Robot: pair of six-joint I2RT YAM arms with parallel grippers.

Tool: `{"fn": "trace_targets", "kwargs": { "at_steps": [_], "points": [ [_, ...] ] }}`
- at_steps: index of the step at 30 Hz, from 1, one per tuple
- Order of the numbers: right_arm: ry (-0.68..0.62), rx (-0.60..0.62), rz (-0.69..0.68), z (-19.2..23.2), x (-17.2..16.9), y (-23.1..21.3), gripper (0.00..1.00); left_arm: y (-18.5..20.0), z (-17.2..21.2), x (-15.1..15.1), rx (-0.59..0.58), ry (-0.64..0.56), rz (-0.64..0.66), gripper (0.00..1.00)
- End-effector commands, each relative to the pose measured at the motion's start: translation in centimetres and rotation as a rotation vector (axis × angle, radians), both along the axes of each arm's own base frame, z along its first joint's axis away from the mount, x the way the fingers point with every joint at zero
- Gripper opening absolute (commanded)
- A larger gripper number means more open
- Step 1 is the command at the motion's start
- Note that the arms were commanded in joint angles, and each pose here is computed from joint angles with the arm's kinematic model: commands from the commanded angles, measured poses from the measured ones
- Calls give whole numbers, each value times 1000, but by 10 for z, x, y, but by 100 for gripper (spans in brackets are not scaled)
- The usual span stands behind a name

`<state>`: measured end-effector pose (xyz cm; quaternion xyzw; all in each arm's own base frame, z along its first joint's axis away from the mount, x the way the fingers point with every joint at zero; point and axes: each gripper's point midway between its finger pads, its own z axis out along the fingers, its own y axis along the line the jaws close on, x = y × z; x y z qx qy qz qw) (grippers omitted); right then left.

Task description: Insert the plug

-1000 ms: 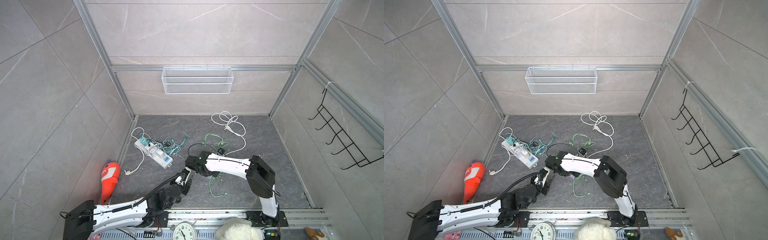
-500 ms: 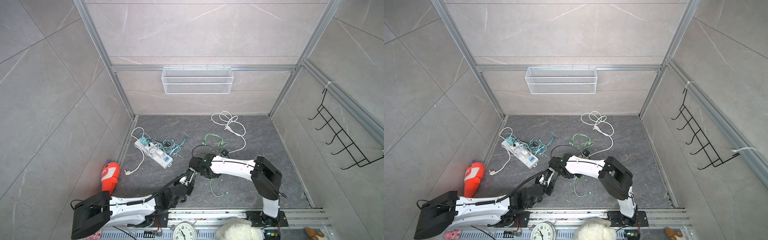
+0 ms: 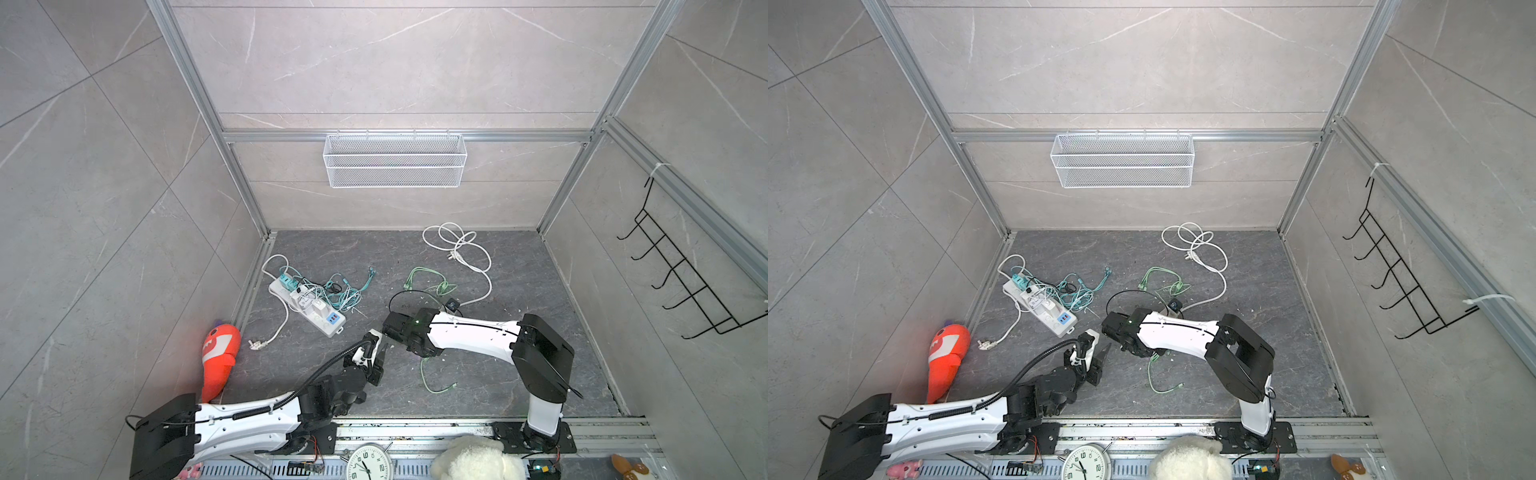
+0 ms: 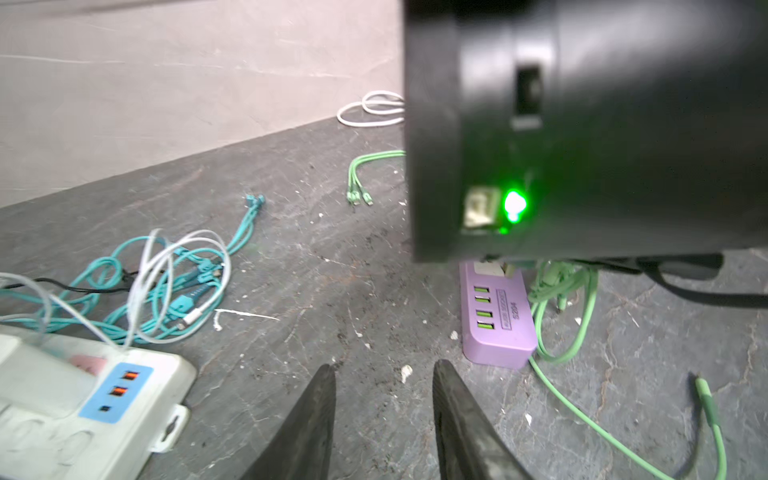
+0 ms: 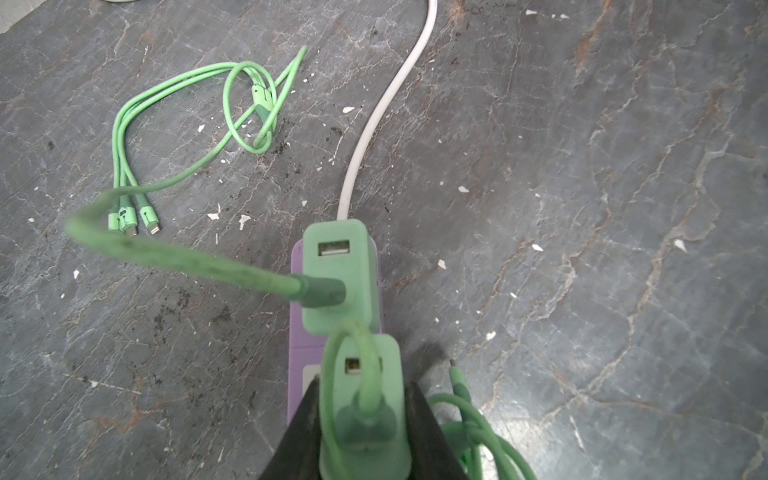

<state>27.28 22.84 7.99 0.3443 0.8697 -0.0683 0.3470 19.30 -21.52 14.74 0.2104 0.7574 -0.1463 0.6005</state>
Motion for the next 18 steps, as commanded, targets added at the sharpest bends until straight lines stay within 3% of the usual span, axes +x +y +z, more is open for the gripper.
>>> {"fn": "trace_targets", "kwargs": {
  "at_steps": [1, 9, 18],
  "points": [
    [119, -147, -15, -14, -16, -33, 0, 19, 5, 2, -2, -6, 72, 42],
    [21, -246, 3, 27, -8, -24, 0, 50, 21, 1, -77, -36, 155, 42],
    [20, -285, -23, 21, -19, -44, 0, 43, 20, 2, -69, -27, 139, 42]
  ]
}}
